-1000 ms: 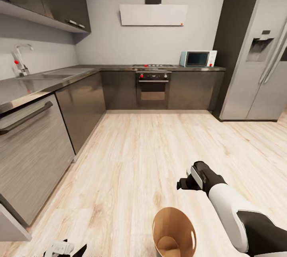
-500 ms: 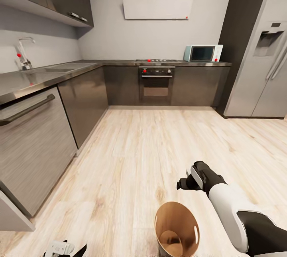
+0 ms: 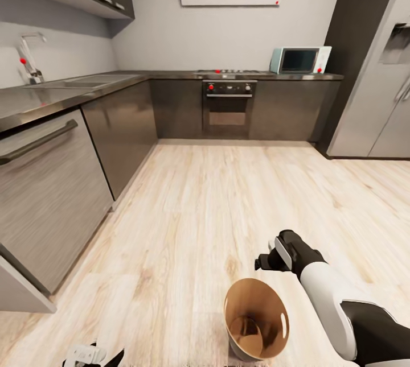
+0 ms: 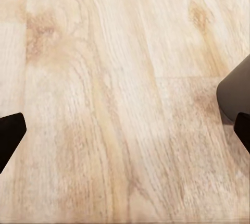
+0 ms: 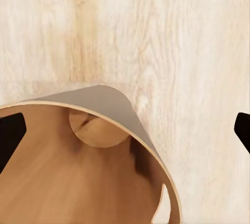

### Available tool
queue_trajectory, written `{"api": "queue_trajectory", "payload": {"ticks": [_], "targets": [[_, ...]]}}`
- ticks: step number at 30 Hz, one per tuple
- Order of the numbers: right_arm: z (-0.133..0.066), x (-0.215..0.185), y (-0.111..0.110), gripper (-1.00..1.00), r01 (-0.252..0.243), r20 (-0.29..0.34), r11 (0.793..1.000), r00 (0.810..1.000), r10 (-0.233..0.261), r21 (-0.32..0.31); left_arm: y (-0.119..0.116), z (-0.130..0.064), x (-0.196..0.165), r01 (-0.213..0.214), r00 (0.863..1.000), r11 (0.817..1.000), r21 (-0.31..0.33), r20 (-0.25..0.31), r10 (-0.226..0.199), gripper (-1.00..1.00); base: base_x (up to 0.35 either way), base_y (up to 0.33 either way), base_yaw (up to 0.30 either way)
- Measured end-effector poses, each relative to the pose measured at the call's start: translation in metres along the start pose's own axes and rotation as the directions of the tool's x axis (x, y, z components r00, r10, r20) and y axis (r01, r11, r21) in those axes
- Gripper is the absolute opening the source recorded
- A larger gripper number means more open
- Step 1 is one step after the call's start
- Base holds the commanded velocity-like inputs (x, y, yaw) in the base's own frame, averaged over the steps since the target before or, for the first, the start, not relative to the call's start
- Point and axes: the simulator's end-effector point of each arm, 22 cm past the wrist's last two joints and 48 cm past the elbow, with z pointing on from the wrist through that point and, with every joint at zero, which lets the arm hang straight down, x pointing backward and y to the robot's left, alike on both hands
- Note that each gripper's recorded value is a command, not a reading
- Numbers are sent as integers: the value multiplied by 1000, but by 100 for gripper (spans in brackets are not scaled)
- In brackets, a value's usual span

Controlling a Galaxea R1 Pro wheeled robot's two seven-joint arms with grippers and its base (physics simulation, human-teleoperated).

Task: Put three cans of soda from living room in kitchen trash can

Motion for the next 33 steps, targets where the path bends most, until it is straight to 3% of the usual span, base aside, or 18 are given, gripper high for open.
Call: {"api": "queue_trajectory", "payload": {"ticks": [26,33], "targets": [[74,43,-7,100,-10,-142,1000,990,11,7,7,14,53,44,990,999,-12,-135,-45,100,0,0,52],[79,46,-9,100,-9,-151,1000,989,10,11,8,14,56,46,989,999,-11,-143,-47,100,0,0,5]]}}
